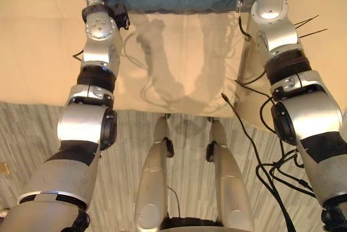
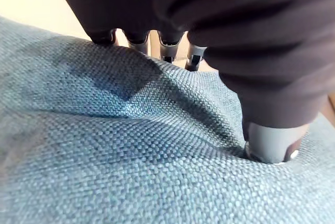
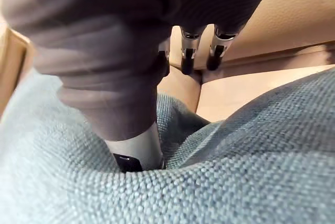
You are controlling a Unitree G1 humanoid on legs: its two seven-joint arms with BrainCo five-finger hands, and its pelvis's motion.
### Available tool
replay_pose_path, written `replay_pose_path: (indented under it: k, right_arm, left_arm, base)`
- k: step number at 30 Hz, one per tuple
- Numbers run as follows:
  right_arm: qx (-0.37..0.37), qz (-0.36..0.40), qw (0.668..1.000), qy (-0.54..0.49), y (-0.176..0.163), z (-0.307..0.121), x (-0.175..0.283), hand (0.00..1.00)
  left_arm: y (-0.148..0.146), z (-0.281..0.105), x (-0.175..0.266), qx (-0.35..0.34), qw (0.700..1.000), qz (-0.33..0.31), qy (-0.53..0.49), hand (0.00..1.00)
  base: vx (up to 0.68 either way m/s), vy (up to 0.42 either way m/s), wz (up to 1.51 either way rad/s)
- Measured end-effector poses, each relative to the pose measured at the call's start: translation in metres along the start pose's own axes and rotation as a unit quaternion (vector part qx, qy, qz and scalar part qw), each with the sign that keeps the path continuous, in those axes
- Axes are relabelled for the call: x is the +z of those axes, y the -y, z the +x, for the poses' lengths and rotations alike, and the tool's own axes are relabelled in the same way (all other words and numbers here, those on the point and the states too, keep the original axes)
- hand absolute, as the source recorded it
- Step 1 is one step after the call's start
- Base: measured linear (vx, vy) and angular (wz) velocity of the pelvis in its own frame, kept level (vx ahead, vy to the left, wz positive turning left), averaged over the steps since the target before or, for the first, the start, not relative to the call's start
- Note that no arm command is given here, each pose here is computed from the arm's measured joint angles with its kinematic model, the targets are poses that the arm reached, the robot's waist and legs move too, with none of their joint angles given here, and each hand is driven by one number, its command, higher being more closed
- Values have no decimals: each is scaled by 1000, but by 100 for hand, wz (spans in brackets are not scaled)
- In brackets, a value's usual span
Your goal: Pick up cushions and gather them together orderly.
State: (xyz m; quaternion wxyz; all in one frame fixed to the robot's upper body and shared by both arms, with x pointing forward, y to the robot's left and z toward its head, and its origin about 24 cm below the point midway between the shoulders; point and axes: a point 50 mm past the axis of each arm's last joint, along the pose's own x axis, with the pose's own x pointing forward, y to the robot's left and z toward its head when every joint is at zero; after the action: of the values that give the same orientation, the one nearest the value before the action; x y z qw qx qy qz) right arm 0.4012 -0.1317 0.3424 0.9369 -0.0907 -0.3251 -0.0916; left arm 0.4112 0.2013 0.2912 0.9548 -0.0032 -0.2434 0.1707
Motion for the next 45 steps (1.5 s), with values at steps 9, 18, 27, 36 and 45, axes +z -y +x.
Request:
replay_pose_path:
  k: [9,18,27,36,45]
  right_arm:
    - [39,31,998,26,16,-54,-34,0]
    - [41,48,992,-109,53,-197,-117,0]
    - [107,-36,897,-428,78,-383,-193,0]
    - [143,-107,778,-603,115,-480,-211,0]
    - [153,-113,780,-596,110,-464,-221,0]
  left_arm:
    - [-65,-14,8,16,995,63,82,0]
    - [-130,-135,-97,44,993,105,-43,0]
    - [-145,-362,-216,-30,889,108,-443,0]
    - [-169,-440,-230,-79,792,146,-588,0]
    - [-177,-405,-228,-88,817,171,-544,0]
  base:
    - [-97,12,-4]
    - [30,11,4]
    - [110,-13,-6]
    - [64,18,-11]
    - [-66,26,-34]
